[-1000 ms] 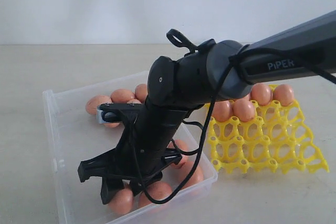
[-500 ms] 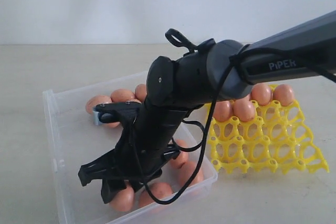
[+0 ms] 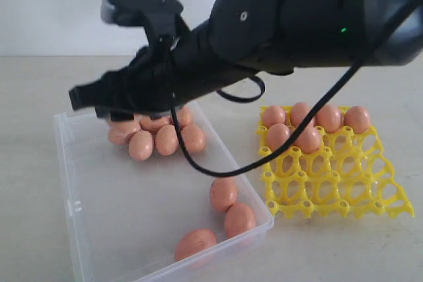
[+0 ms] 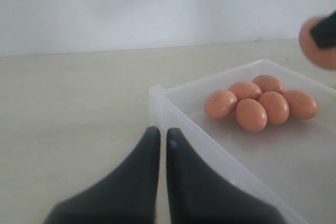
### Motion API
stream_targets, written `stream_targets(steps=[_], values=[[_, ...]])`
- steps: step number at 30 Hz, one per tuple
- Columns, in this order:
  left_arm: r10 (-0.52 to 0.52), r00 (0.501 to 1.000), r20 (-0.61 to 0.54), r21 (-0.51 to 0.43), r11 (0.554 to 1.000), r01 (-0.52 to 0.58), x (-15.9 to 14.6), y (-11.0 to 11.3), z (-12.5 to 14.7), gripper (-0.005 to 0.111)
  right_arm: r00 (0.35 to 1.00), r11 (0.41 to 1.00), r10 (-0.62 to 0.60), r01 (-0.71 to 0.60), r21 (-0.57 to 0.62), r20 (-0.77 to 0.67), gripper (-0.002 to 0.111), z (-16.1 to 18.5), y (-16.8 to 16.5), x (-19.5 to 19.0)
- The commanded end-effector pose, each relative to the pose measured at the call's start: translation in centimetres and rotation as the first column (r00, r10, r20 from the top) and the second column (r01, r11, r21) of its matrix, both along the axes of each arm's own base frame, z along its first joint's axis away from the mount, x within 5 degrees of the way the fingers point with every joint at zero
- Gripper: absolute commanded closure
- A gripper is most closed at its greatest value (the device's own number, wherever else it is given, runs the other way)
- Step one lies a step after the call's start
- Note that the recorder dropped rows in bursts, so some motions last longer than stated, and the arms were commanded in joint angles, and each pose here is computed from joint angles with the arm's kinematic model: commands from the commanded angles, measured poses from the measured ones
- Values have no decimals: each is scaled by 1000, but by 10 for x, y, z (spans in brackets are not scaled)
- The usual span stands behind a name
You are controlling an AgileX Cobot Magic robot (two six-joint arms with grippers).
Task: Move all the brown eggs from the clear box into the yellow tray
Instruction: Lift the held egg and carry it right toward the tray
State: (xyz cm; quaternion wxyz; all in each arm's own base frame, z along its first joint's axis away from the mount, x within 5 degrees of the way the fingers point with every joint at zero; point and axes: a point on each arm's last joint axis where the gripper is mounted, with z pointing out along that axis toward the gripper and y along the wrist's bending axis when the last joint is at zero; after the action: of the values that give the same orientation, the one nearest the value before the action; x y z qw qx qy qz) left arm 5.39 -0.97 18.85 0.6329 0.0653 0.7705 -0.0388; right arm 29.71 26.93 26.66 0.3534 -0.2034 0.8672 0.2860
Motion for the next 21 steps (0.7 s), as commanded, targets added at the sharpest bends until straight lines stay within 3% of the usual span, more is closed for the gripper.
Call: stream_targets(steps=[1,4,6,9,11,13,15,17,19,21], values=[[-4,1000,5,2,1000,4,0,0,-1,103,957,988,-123,93,123,261,108,48,-19,-3],[-4,1000,5,2,1000,4,0,0,-1,103,904,975,-210,166,146,373,109,48,-41,-8],[-4,1000,5,2,1000,4,0,0,-1,103,864,974,-226,204,99,450,109,40,-59,-10],[-4,1000,5,2,1000,4,0,0,-1,103,770,960,-93,238,-149,631,109,23,-90,-10],[-4,1000,5,2,1000,4,0,0,-1,103,702,894,47,288,-344,711,109,12,-113,-10],[-4,1000,5,2,1000,4,0,0,-1,103,659,806,110,379,-454,744,109,8,-136,-8],[-4,1000,5,2,1000,4,0,0,-1,103,633,728,-22,541,-421,774,109,12,-161,-5],[-4,1000,5,2,1000,4,0,0,-1,103,555,608,-327,743,-280,765,109,18,-194,-4],[-4,1000,5,2,1000,4,0,0,-1,103,486,527,-537,831,-176,689,109,16,-217,-4],[-4,1000,5,2,1000,4,0,0,-1,103,568,591,-580,787,-179,584,109,5,-229,0]])
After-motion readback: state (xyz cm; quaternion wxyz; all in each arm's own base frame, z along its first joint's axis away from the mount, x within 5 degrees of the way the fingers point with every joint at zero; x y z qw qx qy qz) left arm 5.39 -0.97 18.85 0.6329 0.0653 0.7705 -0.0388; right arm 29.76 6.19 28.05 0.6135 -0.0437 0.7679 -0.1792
